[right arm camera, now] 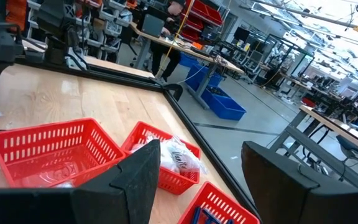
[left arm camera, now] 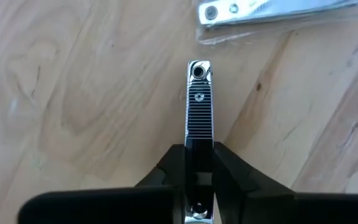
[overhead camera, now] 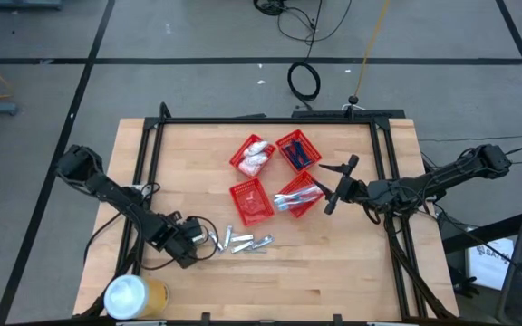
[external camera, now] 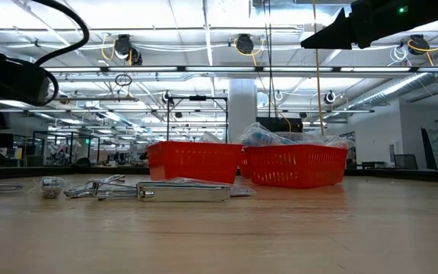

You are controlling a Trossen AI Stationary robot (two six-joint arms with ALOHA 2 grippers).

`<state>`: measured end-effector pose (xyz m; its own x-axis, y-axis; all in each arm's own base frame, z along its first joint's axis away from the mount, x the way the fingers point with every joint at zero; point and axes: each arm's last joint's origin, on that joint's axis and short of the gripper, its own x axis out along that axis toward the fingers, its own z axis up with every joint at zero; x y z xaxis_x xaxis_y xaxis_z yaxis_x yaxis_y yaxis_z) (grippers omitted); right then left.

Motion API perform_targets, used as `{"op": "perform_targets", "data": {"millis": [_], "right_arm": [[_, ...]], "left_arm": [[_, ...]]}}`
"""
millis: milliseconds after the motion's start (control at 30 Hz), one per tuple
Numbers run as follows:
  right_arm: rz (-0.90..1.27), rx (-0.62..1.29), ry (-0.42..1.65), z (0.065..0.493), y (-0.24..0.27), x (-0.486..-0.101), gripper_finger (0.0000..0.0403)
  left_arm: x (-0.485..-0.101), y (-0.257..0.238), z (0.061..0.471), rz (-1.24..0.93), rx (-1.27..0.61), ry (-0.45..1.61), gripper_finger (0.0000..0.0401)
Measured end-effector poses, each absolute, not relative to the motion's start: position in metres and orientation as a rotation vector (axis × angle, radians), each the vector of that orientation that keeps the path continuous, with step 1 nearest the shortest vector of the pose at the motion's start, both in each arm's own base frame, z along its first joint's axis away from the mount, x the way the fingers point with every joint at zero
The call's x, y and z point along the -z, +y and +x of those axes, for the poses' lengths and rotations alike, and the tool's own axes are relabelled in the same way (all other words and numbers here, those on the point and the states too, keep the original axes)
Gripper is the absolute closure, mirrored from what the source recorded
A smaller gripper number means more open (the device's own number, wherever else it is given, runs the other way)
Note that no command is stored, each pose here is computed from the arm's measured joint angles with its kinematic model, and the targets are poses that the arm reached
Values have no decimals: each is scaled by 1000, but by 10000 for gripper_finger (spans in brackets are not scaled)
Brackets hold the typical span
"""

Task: Pick & Place Travel size toiletries
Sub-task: Put the silver nail cutter into the bottom left red bin

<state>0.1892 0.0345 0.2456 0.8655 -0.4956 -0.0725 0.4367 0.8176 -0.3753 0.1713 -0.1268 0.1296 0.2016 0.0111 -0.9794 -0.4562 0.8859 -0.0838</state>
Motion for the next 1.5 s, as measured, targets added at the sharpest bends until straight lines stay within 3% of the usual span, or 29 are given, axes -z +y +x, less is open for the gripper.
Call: {"op": "perform_targets", "data": {"millis": [400,700,867,1000,1133,1500], "right_arm": [[-355,499,170,189,35,-246,191],[-350,500,167,189,34,-246,191],[-351,500,168,189,34,-246,191],[-348,500,167,189,34,-246,191],[-348,501,167,189,34,-246,191],[-348,501,167,189,34,-246,191]], "left_arm": [[-144,-133,178,-379,-276,1272,356],[-185,-133,190,-236,-251,975,365],[-206,-128,198,-48,-366,702,339],[-214,-121,211,49,-442,564,348],[-221,-108,227,43,-458,513,364],[-233,-62,263,-98,-375,452,352]]}}
